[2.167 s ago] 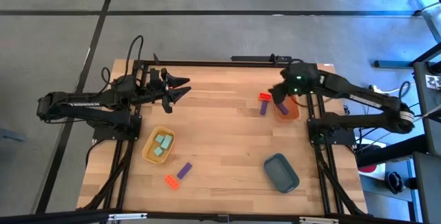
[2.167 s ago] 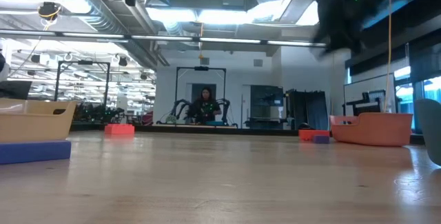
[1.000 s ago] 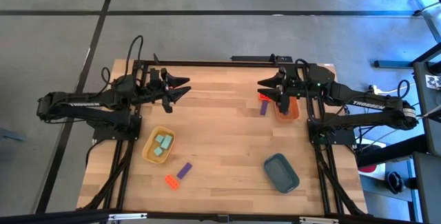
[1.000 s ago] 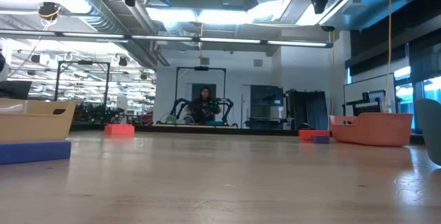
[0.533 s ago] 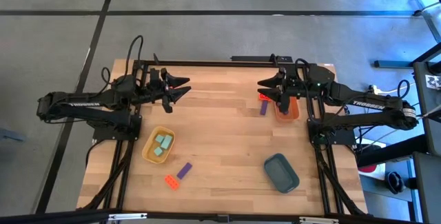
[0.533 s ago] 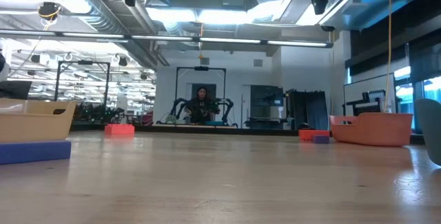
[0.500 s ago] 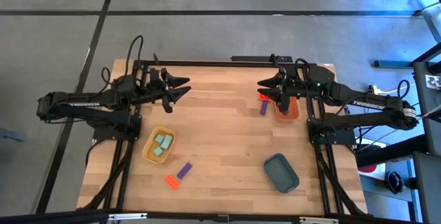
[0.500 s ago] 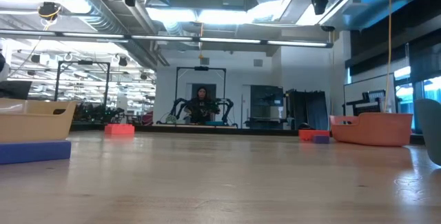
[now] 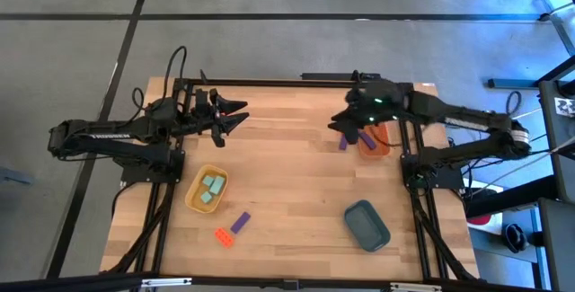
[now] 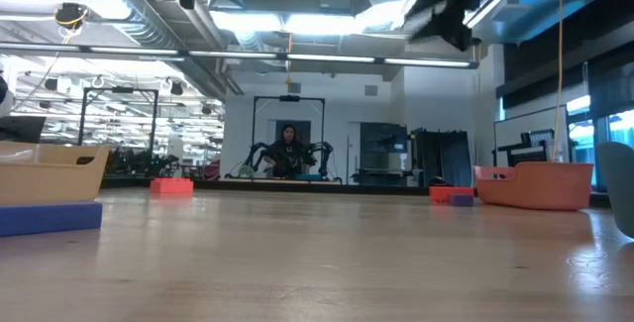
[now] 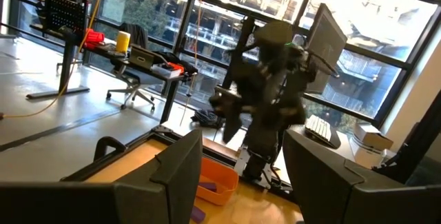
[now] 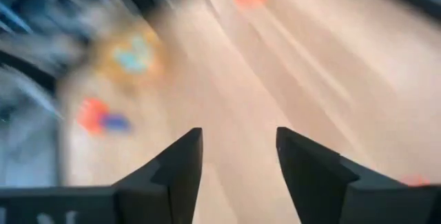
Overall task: Sort & place blocks by color
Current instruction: Put the top right orange game piece into the blue bin
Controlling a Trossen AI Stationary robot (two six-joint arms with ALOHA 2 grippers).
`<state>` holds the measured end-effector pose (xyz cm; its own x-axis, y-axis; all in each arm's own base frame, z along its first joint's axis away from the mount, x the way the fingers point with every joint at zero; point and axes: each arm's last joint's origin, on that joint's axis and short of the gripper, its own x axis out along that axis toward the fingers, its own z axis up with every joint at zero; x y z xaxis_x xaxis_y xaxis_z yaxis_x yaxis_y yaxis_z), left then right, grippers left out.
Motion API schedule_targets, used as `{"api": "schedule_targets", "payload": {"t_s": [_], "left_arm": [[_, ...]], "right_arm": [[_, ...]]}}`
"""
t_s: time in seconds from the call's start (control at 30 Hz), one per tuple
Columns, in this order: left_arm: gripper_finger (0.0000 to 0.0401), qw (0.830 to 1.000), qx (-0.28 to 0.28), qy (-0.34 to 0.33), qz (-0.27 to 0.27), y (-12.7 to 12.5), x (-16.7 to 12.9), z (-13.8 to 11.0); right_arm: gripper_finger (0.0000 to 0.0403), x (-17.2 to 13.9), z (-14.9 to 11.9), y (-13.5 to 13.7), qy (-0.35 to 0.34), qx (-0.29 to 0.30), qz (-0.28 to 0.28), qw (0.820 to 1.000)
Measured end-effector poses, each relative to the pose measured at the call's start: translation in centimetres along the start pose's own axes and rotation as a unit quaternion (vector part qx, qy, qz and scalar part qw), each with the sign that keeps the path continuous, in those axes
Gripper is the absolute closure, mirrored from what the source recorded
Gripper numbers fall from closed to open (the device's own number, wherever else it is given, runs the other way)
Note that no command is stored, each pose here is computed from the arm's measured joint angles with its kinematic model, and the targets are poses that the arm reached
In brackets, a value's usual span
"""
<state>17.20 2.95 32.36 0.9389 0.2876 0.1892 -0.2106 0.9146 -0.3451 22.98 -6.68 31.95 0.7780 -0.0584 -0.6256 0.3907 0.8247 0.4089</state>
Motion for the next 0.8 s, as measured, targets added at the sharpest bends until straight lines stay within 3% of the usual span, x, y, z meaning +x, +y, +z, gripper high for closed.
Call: {"api": "schedule_targets", "payload": {"t_s": [0.1,0.23,0.43,0.63,0.8], "left_arm": [[0.0207,1.0,0.0,0.0,0.0,0.0,0.0,0.0],[0.0207,1.0,0.0,0.0,0.0,0.0,0.0,0.0],[0.0207,1.0,0.0,0.0,0.0,0.0,0.0,0.0],[0.0207,1.0,0.0,0.0,0.0,0.0,0.0,0.0],[0.0207,1.0,0.0,0.0,0.0,0.0,0.0,0.0]], "right_arm": [[0.0214,1.8,0.7,-1.4,0.116,-0.012,-0.073,0.991],[0.0214,5.2,0.8,-4.0,0.227,-0.057,-0.126,0.964],[0.0207,9.8,-0.6,-7.0,0.336,-0.1,-0.148,0.925],[0.0206,12.8,-1.8,-9.7,0.397,-0.128,-0.214,0.883],[0.0205,14.0,-2.4,-11.3,0.417,-0.112,-0.223,0.874]]}}
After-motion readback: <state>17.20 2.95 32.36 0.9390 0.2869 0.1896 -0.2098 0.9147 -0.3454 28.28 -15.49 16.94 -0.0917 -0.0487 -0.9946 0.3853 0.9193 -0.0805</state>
